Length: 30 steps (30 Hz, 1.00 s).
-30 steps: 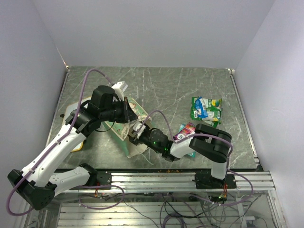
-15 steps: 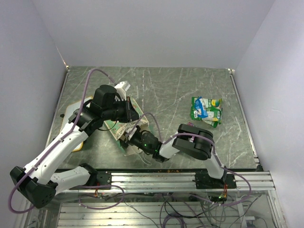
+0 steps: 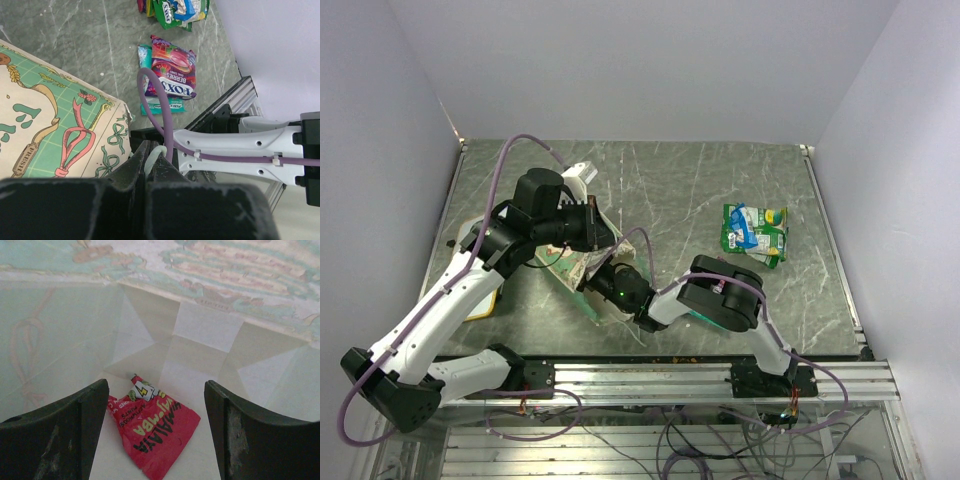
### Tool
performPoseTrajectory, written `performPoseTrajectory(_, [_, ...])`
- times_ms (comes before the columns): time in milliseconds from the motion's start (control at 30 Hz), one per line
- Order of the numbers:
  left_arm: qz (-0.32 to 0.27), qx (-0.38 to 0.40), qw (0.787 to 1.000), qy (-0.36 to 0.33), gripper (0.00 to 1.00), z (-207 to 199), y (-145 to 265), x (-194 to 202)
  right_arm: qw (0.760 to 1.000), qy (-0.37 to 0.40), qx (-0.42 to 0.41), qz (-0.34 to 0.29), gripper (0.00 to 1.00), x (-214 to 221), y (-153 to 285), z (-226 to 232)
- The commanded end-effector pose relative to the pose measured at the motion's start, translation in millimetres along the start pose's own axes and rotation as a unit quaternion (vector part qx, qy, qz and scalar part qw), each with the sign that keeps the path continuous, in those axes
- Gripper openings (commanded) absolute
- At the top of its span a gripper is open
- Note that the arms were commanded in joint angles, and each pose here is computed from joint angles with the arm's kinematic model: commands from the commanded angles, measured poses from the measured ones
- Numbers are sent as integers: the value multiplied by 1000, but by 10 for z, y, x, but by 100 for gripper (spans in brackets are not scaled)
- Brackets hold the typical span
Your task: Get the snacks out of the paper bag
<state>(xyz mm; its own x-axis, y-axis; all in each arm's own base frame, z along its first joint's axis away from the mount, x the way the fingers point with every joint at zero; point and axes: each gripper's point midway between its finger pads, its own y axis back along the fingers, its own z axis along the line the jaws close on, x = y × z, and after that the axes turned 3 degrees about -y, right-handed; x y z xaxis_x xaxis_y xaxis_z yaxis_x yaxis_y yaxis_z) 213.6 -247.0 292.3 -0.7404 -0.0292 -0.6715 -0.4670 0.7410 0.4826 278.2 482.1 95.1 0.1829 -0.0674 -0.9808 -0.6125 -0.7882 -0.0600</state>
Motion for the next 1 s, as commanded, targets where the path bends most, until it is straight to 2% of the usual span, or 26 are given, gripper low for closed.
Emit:
performPoseTrajectory(0, [4, 54, 998, -11, 7, -214, 29, -27, 999, 8, -43, 32, 76, 350, -26, 180])
performPoseTrajectory(133, [2, 45, 999, -11, 7, -179, 9, -41, 996, 2, -69, 60, 82, 574, 19, 344])
performPoseTrajectory(233, [0, 31, 1000, -6, 7, -126, 5, -30, 994, 3, -86, 72, 93, 671, -13, 433])
performPoseTrajectory(367, [-9, 26, 1000, 6, 7, -108, 18, -25, 990, 9, -76, 117, 95, 949, -44, 426])
performPoseTrajectory(467, [-16, 17, 1000, 13, 7, -83, 61, -19, 988, 3, -74, 139, 91, 1080, -41, 416])
performPoseTrajectory(533, [-17, 4, 1000, 14, 7, -42, 101, 2, 985, -1, -67, 158, 82, 1164, -17, 401])
performPoseTrajectory(633, [-21, -18, 999, 18, 7, 34, 170, 49, 982, -5, -41, 182, 54, 1267, 21, 295])
performPoseTrajectory(967, [-21, -93, 994, 43, 7, 367, 306, 305, 984, 31, 0, 175, 15, 1030, -31, -73])
